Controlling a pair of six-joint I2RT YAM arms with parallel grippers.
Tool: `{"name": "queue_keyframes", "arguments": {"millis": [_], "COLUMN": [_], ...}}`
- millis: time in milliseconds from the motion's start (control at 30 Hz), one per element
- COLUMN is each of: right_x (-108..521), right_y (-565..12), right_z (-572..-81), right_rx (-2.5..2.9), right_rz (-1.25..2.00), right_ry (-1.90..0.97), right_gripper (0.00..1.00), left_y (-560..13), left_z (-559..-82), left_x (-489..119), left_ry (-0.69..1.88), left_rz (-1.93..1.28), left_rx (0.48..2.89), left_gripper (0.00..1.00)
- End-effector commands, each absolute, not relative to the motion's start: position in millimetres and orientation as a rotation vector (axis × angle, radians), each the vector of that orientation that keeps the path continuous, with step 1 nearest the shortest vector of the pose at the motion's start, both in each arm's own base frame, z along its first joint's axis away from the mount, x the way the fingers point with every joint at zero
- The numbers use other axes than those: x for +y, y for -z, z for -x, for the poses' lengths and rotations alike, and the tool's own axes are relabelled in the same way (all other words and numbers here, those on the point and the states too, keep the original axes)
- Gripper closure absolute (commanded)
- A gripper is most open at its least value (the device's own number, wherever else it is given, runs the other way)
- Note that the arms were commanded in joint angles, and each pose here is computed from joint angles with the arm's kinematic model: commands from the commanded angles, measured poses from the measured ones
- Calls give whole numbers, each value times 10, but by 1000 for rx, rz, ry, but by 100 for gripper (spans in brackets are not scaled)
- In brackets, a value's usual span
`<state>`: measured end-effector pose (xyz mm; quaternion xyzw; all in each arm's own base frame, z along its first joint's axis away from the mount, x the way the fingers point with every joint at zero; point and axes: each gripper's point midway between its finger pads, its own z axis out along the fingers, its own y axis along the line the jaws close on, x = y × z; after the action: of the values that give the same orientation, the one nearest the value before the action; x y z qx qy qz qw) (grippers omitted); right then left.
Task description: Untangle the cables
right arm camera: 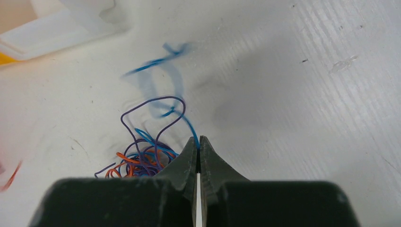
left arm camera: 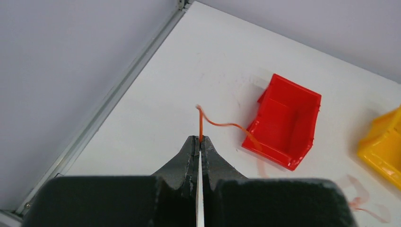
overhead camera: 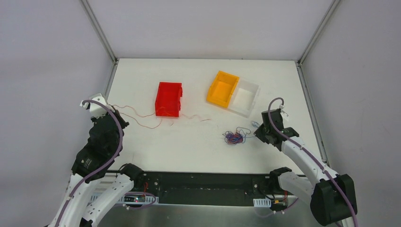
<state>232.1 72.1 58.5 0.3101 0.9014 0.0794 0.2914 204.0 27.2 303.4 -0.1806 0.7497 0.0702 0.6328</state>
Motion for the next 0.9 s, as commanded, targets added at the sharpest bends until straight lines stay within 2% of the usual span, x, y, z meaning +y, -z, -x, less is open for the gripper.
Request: {"name": "queue_keyframes", "arguments": {"millis": [0,300,400,533,633,867], "right_x": [671,1007,1173,1192,1173,1145], "right_y": [-638,-845,-943,-1033,-1060,-1106], "right_z": [-2318,-2357,-2325,-2308,-2275,-2266], "right_rx": [2355,2409,2430,2430,2433,2400], "right_rz": [-888,-661,-575,-534,-506,-492], "right_ry": [-224,-446,-561,-576,-565,-563], "right_gripper": [100,100,92,87,69,27], "left_y": [-3206,-3170,-3230,-3326,-3421,-3821], "left_z": [-1928,-2037,-2062,-2070,-2067,-1942], "left_x": [525,188,14,-94,-191,-1117], "left_ry": [-282,-106,-15,41,96,526], "left_rz": [483,356,279,229,189,-230], "left_rx": [1650,1706,1715,1714,1707,1702], "left_gripper": [100,100,100,100,100,100]}}
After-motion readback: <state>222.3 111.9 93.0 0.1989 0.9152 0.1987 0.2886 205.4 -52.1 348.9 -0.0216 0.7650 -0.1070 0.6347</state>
